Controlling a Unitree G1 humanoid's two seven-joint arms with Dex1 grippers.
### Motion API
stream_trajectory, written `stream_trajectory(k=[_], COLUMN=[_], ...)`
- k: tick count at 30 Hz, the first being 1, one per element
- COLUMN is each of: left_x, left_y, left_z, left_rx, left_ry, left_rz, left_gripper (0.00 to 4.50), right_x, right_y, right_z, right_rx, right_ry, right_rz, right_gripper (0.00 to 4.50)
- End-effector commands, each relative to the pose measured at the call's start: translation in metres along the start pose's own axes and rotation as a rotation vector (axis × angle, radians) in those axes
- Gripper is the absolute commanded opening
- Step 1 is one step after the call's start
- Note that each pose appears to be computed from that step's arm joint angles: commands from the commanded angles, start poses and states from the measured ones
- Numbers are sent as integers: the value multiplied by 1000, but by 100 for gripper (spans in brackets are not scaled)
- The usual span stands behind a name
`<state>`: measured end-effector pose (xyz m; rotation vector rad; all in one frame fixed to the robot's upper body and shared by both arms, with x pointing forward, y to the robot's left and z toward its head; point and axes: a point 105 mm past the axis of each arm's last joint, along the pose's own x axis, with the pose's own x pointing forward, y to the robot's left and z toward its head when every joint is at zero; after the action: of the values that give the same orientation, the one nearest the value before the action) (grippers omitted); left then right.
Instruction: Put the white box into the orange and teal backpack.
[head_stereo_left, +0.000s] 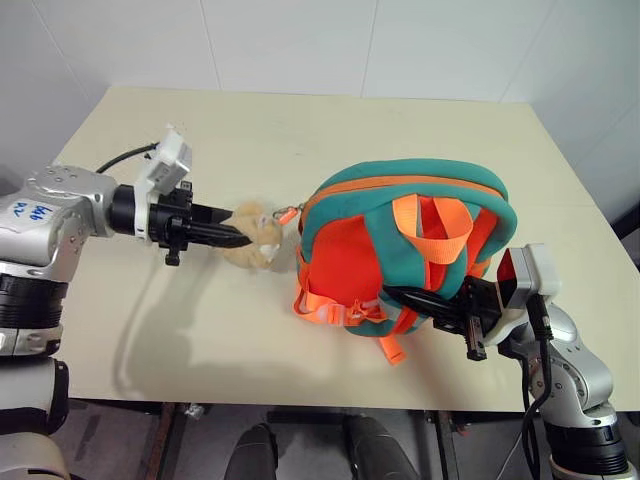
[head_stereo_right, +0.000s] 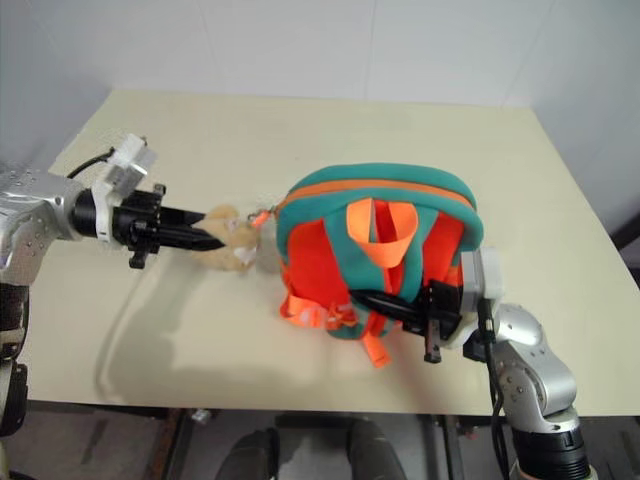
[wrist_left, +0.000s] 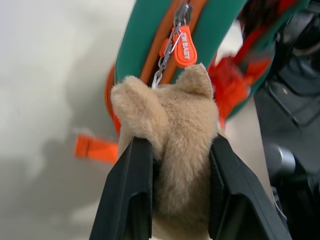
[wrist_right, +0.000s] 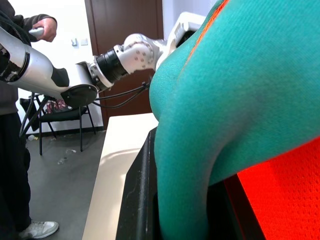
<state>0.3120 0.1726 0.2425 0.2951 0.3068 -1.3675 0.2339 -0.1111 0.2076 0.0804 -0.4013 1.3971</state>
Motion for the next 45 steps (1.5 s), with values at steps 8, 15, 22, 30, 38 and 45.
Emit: stream_trajectory(k=[8, 15, 22, 30, 38, 45], left_x=[10, 26, 27, 9, -18, -53], left_y=[14, 24, 23, 21, 16, 17], left_z=[-51, -52, -19, -3, -15, -14], left_rx=[25, 153, 291, 372, 345, 256], left_ry=[273, 237, -67, -182, -216, -336], left_rz=[-60, -72, -19, 117, 155, 275], left_gripper=[87, 87, 85, 350, 450, 450], right_x=[-2, 0, -2, -8, -30, -81], right_y=[1, -2, -10, 2, -14, -27], right_z=[9, 7, 1, 4, 17, 38], right_rx=[-38, -47, -54, -4, -54, -96], right_ry=[-10, 14, 142, 257, 307, 458], right_rz=[4, -1, -67, 39, 36, -47], right_gripper=[0, 0, 0, 173, 446, 446])
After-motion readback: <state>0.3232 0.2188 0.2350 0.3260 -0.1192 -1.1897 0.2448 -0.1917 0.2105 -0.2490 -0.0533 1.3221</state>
